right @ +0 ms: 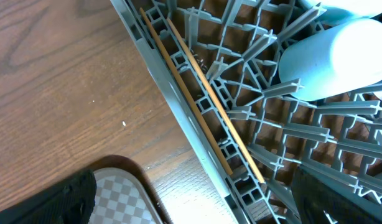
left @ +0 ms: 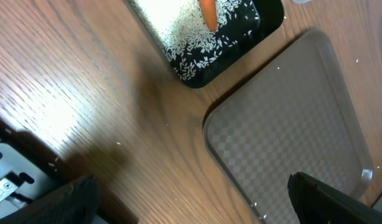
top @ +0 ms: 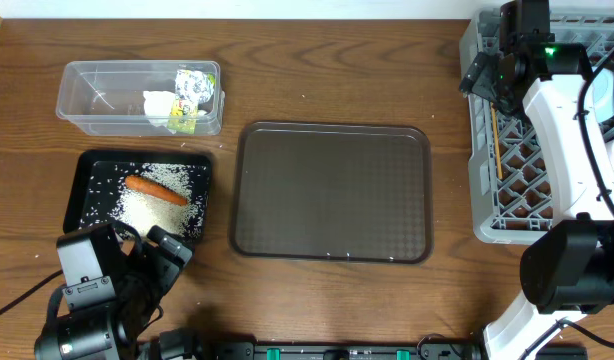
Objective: Sort waste into correct bins and load items into the dishwasher rack
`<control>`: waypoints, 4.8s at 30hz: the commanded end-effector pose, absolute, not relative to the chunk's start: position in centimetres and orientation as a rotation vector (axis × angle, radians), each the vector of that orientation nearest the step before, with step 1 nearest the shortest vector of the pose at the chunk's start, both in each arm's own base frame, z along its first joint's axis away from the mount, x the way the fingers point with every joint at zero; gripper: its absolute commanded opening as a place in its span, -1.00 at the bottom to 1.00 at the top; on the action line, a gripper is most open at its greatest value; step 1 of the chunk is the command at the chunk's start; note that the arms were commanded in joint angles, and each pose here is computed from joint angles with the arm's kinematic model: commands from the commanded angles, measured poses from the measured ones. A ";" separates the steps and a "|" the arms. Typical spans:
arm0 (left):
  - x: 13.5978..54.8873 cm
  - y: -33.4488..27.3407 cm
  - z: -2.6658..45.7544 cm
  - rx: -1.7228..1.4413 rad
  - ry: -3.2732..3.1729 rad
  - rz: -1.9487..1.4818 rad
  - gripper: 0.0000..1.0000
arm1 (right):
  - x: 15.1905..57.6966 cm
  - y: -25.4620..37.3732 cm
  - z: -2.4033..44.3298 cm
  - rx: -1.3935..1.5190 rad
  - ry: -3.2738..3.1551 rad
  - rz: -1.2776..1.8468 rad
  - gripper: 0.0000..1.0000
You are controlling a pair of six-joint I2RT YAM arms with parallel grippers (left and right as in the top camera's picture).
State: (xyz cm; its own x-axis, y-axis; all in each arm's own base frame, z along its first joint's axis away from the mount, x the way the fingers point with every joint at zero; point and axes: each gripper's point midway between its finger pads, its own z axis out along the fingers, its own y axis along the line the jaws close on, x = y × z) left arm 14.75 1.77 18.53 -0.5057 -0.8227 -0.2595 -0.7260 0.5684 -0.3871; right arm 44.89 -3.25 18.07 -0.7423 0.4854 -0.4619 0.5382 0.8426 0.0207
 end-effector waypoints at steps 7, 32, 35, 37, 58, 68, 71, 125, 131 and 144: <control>14.5 0.5 17.7 -1.045 2.515 -0.298 1.00 | 44.9 -3.7 17.8 0.784 2.555 -0.171 0.99; 24.8 -4.8 15.5 0.000 1.708 -0.343 1.00 | 44.9 -3.7 17.8 0.784 2.555 -0.171 0.98; 24.8 -4.6 15.7 0.019 1.657 -0.317 1.00 | 44.9 -3.7 17.8 0.784 2.555 -0.171 0.99; 24.8 -4.2 16.5 0.005 1.622 -0.295 1.00 | 44.9 -3.7 17.8 0.784 2.555 -0.171 0.98; 24.3 -2.7 13.8 -0.053 1.724 -0.228 1.00 | 44.9 -3.7 17.8 0.784 2.555 -0.171 0.99; 24.3 -2.7 13.8 -0.053 1.724 -0.228 1.00 | 44.9 -3.7 17.8 0.784 2.555 -0.171 0.99; 24.3 -2.7 13.8 -0.053 1.724 -0.228 1.00 | 44.9 -3.7 17.8 0.784 2.555 -0.171 0.99; 24.3 -2.7 13.8 -0.053 1.724 -0.228 1.00 | 35.0 -2.2 26.4 0.515 2.136 0.061 0.98; 24.3 -2.7 13.8 -0.053 1.724 -0.228 1.00 | 32.7 -1.6 24.1 0.468 1.955 0.147 0.99; 24.3 -2.7 13.8 -0.053 1.724 -0.228 1.00 | 27.8 -1.8 19.8 0.419 1.617 0.213 0.99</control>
State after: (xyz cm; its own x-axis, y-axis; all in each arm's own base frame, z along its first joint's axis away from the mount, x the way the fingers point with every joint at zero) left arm 24.36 -2.64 15.29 -0.1237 -0.1813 -0.9756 0.0927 0.9768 -0.1933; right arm 28.41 -1.61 20.79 -0.0661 0.3993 -0.9144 0.1447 0.9106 0.3871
